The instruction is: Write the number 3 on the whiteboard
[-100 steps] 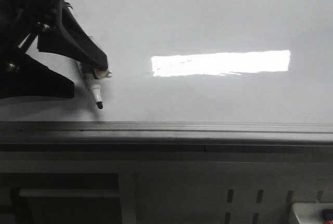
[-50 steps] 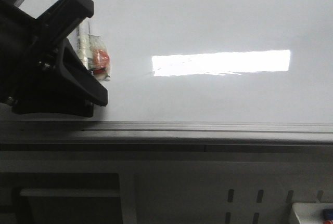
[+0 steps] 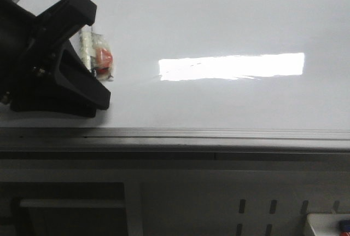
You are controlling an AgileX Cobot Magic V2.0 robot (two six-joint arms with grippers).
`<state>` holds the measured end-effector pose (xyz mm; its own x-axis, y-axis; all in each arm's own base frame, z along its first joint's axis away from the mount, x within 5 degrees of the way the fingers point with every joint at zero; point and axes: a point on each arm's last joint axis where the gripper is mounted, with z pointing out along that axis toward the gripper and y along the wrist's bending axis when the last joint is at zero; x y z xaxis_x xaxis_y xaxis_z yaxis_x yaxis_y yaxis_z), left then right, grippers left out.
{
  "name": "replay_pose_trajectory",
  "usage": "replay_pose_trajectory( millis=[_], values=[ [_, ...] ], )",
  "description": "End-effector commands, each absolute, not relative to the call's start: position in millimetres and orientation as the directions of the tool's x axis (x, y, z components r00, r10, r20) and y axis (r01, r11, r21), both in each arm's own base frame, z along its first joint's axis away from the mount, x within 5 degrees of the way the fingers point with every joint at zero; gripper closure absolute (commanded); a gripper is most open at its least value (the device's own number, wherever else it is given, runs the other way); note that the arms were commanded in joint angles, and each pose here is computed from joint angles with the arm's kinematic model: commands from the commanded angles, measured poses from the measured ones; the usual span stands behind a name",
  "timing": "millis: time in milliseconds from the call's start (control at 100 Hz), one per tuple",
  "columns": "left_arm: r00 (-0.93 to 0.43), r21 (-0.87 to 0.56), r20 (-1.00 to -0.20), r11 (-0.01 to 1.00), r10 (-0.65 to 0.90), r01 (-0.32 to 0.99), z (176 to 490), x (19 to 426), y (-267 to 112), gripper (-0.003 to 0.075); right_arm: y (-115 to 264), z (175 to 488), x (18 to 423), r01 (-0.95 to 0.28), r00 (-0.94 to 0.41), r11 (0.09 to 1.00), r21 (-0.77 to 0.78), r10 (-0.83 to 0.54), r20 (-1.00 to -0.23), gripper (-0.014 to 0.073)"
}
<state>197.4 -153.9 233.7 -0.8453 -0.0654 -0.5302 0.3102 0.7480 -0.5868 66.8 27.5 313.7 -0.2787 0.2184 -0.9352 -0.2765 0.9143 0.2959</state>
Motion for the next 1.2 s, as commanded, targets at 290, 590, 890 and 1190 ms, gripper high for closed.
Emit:
replay_pose_trajectory(
  millis=[290,590,890,1190],
  values=[
    [-0.406,-0.234,-0.786,0.383,0.467,0.894,310,178,-166,0.0741,79,375,90,-0.715,-0.173,0.697,-0.059,-0.258,-0.951,0.0147],
    [-0.107,0.064,-0.698,0.211,0.708,0.975,338,170,-151,0.0741,131,389,107,-0.857,-0.122,0.508,-0.088,-0.365,-0.923,0.0146],
    [0.231,0.373,-0.666,0.049,0.709,0.926,366,145,-133,0.0741,156,394,105,-0.887,-0.044,0.448,-0.107,-0.315,-0.948,0.0146],
    [0.265,0.402,-0.656,0.031,0.707,0.915,369,142,-131,0.0741,187,395,98,-0.915,0.032,0.384,-0.124,-0.237,-0.971,0.0146]
  ],
)
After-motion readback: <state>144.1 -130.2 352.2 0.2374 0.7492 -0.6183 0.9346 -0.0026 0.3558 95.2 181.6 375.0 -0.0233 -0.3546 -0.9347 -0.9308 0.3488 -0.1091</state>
